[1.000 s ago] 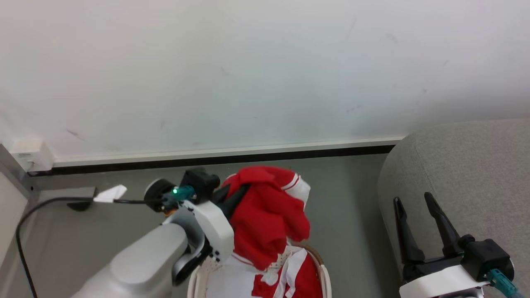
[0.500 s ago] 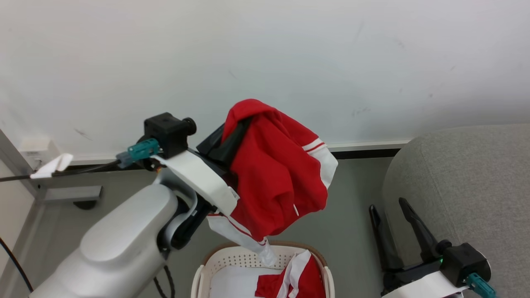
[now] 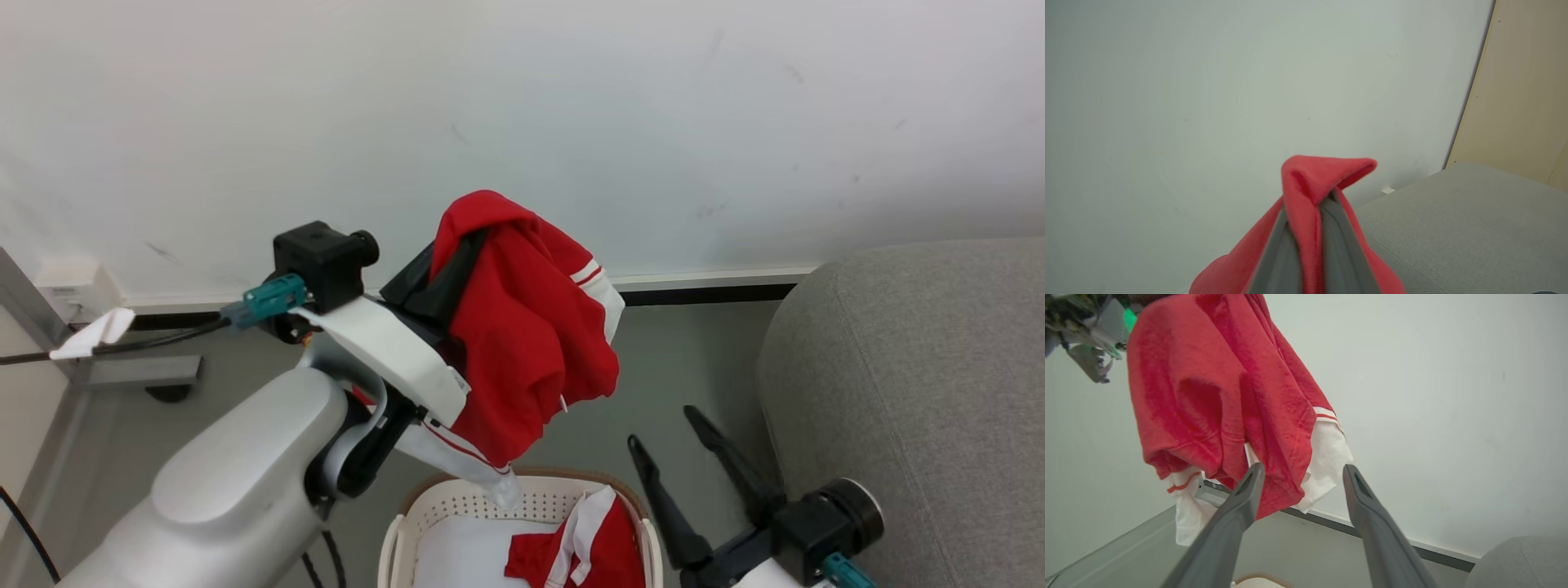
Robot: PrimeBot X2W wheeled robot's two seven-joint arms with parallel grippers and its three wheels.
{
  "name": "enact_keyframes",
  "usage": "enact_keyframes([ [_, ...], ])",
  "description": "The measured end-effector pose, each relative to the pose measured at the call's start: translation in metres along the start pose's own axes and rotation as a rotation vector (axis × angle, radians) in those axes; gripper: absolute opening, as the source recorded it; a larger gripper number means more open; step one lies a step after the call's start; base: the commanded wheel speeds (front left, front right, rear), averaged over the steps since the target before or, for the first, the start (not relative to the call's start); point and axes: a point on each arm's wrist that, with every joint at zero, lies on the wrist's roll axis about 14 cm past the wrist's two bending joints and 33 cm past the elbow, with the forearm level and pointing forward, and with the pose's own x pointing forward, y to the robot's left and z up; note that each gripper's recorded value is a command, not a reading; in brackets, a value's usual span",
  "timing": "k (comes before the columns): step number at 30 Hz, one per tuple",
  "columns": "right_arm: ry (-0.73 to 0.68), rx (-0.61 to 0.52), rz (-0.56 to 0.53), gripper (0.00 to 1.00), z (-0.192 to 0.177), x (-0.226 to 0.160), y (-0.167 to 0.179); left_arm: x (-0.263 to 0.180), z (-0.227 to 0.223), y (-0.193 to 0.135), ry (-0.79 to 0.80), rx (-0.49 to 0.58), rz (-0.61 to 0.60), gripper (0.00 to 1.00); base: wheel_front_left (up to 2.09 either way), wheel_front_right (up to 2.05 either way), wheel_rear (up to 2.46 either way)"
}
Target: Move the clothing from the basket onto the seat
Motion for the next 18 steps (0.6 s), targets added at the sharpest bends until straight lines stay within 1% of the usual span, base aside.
enact_keyframes([
  [4, 0.044, -0.023, 0.098, 1.0, -0.013, 0.006, 0.028, -0.001, -0.002, -0.004, 0.003, -0.01, -0.007, 0.0, 0.0, 0.0, 0.0],
  [9, 0.074, -0.052, 0.191, 1.0, -0.021, 0.016, 0.05, -0.006, -0.004, -0.014, 0.008, -0.022, -0.022, 0.0, 0.0, 0.0, 0.0],
  [18, 0.126, -0.083, 0.282, 1.0, -0.034, 0.03, 0.07, -0.021, -0.006, -0.044, 0.029, -0.056, -0.075, 0.0, 0.0, 0.0, 0.0],
])
